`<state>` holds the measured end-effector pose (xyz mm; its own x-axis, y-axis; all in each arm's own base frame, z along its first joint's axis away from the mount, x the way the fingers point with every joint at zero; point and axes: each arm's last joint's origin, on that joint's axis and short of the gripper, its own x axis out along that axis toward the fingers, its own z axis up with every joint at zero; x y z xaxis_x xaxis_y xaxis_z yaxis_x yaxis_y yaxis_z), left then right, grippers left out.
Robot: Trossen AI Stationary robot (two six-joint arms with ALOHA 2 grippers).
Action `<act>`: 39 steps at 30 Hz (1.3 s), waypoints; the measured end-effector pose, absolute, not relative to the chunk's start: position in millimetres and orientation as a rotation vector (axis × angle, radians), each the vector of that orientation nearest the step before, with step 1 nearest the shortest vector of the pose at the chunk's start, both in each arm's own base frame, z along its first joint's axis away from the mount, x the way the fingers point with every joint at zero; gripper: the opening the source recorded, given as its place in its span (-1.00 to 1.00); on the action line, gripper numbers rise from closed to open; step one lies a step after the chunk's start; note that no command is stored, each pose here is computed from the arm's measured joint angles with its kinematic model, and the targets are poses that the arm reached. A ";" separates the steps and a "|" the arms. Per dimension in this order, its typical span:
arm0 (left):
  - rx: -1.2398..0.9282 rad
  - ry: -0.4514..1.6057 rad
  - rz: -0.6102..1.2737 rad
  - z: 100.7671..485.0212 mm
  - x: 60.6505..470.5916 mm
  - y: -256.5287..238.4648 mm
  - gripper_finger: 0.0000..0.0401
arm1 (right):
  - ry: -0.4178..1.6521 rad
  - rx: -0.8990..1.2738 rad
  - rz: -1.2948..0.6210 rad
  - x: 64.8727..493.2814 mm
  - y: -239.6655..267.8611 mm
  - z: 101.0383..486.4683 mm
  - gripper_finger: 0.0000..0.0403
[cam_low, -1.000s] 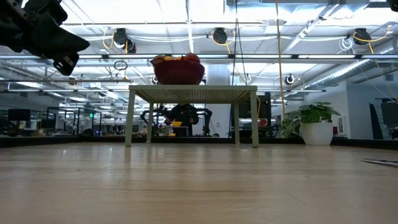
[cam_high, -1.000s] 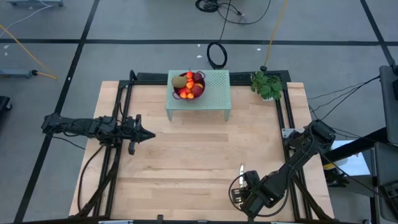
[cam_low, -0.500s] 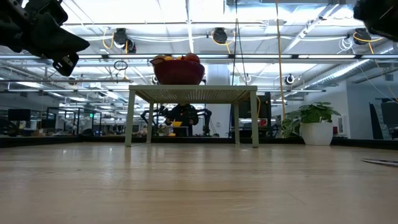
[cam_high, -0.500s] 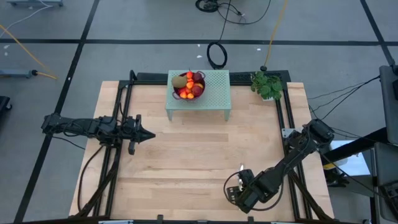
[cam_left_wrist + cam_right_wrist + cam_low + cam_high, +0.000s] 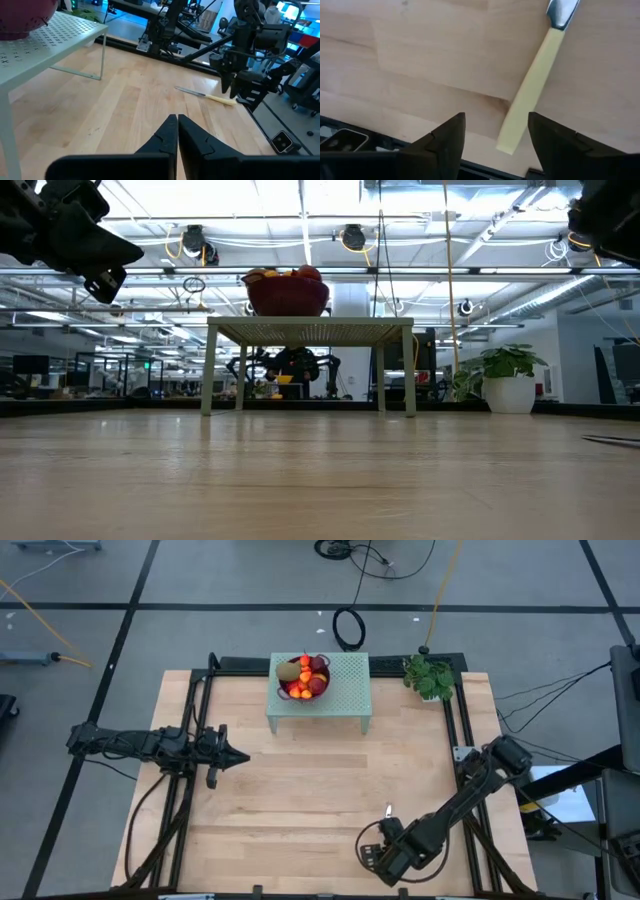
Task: Pick & Place Fruit
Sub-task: Put the yellow knife on the shelf
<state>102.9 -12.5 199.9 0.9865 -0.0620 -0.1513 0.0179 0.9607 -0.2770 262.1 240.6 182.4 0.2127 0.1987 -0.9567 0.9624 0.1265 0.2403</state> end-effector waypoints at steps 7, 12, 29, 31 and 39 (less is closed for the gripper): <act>-0.274 0.162 -0.041 199.7 102.9 -12.5 -0.97 | 1.251 1.296 -0.859 262.1 241.9 174.1 0.03; -0.272 0.167 -0.041 199.2 102.8 -12.6 -0.96 | 1.276 1.282 -0.896 258.8 241.7 172.1 0.03; -0.248 0.198 -0.115 197.1 102.2 -14.8 -0.89 | 1.323 1.312 -0.986 268.9 250.7 133.8 0.02; -0.240 0.214 -0.122 195.7 101.9 -15.0 -0.89 | 1.333 1.305 -1.000 267.9 250.0 133.3 -0.01; -0.237 0.218 -0.121 195.3 101.8 -15.0 -0.89 | 1.345 1.309 -1.021 268.0 248.2 132.3 -0.39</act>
<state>101.8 -15.0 195.3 0.9691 -0.1446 -0.1998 0.0933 0.9648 -0.2459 268.0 248.2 132.3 0.0406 0.1892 -0.9811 0.9959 0.0723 0.0552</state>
